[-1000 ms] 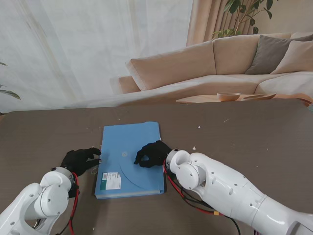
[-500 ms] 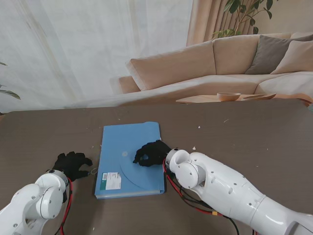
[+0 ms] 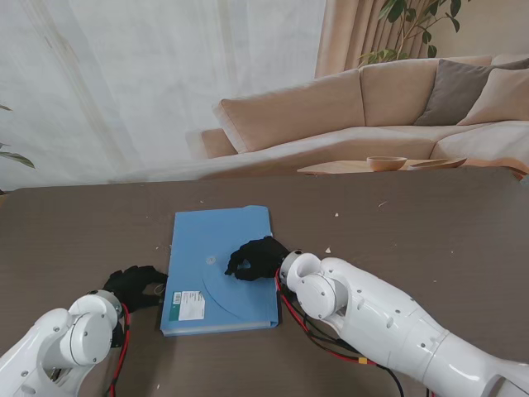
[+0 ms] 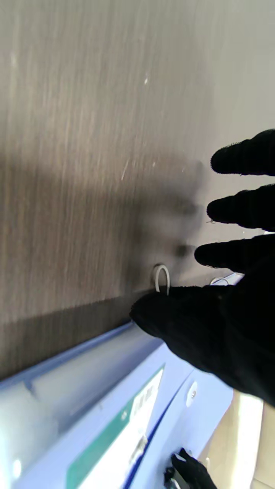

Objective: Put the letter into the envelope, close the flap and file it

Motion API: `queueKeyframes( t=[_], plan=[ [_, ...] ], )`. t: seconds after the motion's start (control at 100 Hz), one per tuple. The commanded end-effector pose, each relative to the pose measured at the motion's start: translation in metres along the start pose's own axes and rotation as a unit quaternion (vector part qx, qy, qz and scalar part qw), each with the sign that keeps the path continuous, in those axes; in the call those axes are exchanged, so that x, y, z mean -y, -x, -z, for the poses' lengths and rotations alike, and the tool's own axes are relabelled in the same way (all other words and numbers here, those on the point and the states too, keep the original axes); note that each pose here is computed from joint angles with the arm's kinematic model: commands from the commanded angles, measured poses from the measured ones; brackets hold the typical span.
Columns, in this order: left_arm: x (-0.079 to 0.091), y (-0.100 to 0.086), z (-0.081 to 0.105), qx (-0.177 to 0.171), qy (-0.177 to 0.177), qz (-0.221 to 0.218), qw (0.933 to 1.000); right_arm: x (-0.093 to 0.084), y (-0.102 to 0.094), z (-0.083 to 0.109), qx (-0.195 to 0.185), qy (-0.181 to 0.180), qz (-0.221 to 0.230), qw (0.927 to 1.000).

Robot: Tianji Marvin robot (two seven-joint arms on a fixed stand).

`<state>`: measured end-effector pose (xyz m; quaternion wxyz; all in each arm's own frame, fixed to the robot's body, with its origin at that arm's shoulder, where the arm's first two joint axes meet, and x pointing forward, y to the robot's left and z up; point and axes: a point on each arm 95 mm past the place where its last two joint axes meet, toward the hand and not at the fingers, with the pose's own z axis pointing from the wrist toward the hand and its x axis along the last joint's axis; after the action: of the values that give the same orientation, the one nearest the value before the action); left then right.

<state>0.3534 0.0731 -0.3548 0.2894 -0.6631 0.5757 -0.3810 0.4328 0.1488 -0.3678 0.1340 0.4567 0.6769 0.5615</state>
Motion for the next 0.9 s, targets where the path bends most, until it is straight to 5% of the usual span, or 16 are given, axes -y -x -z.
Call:
queueKeyframes(
  t=[0.0, 0.35, 0.89],
  plan=[
    [-0.0114, -0.0018, -0.0009, 0.000, 0.029, 0.017, 0.9994, 0.0102, 0.0019, 0.0011, 0.004, -0.016, -0.004, 0.9999],
    [-0.0137, -0.0067, -0.0052, 0.001, 0.039, -0.006, 0.9992, 0.0092, 0.0032, 0.0009, 0.006, -0.012, -0.007, 0.9999],
    [-0.0196, -0.0079, -0.0078, 0.020, -0.009, -0.046, 0.9987, 0.0089, 0.0047, 0.0021, 0.010, -0.013, -0.006, 0.9998]
  ],
)
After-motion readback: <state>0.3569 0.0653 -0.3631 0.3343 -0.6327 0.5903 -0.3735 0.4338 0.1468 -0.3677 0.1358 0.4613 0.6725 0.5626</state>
